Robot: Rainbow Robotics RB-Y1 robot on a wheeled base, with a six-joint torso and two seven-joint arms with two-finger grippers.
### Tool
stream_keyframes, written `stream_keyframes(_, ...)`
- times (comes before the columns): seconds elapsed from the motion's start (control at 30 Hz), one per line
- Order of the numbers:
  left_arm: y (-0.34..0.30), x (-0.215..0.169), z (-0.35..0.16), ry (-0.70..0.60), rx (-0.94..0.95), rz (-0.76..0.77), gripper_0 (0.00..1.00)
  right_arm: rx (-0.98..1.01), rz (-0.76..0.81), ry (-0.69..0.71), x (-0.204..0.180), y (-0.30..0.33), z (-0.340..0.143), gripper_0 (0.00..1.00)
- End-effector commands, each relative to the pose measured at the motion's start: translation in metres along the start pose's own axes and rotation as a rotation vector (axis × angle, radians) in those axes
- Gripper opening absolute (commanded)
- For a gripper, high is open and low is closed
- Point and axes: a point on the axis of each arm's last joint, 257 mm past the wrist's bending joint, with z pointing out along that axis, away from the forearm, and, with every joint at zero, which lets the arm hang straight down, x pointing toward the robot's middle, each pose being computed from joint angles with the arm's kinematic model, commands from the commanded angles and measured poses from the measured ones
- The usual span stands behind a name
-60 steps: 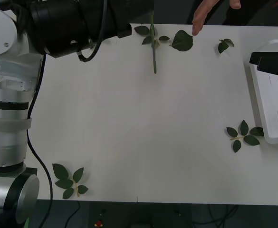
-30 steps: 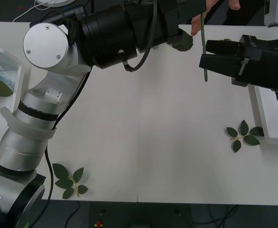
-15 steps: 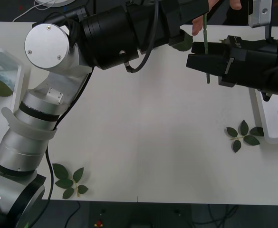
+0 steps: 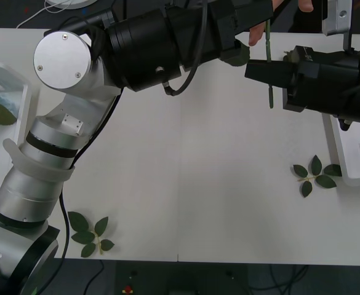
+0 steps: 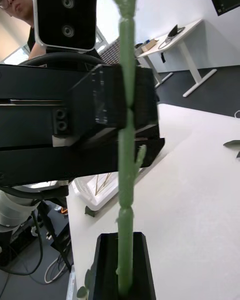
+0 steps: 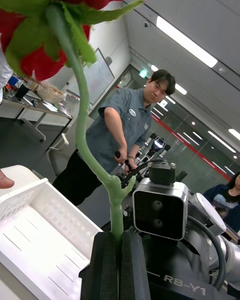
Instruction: Place the red flowers into the right box and the blue flowers into the left box. If a person shows an open palm, hand one flower to the person first, then continue sorting.
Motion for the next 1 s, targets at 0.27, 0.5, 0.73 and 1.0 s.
stream_keyframes(0.27,-0.0164,-0.0087,0.0099,0.016,0.037,0.113,0.00,-0.038,-0.022,-0.035,-0.0179,0.0132,0.0090,0.00)
stream_keyframes(0.5,-0.0163,-0.0080,0.0098,0.018,0.037,0.113,0.31,-0.039,-0.022,-0.036,-0.0180,0.0134,0.0092,0.00)
stream_keyframes(0.73,-0.0163,-0.0080,0.0098,0.018,0.037,0.113,1.00,-0.039,-0.022,-0.035,-0.0174,0.0135,0.0094,0.00)
stream_keyframes(1.0,-0.0163,-0.0080,0.0098,0.018,0.037,0.113,1.00,-0.041,-0.023,-0.035,-0.0176,0.0144,0.0096,0.00)
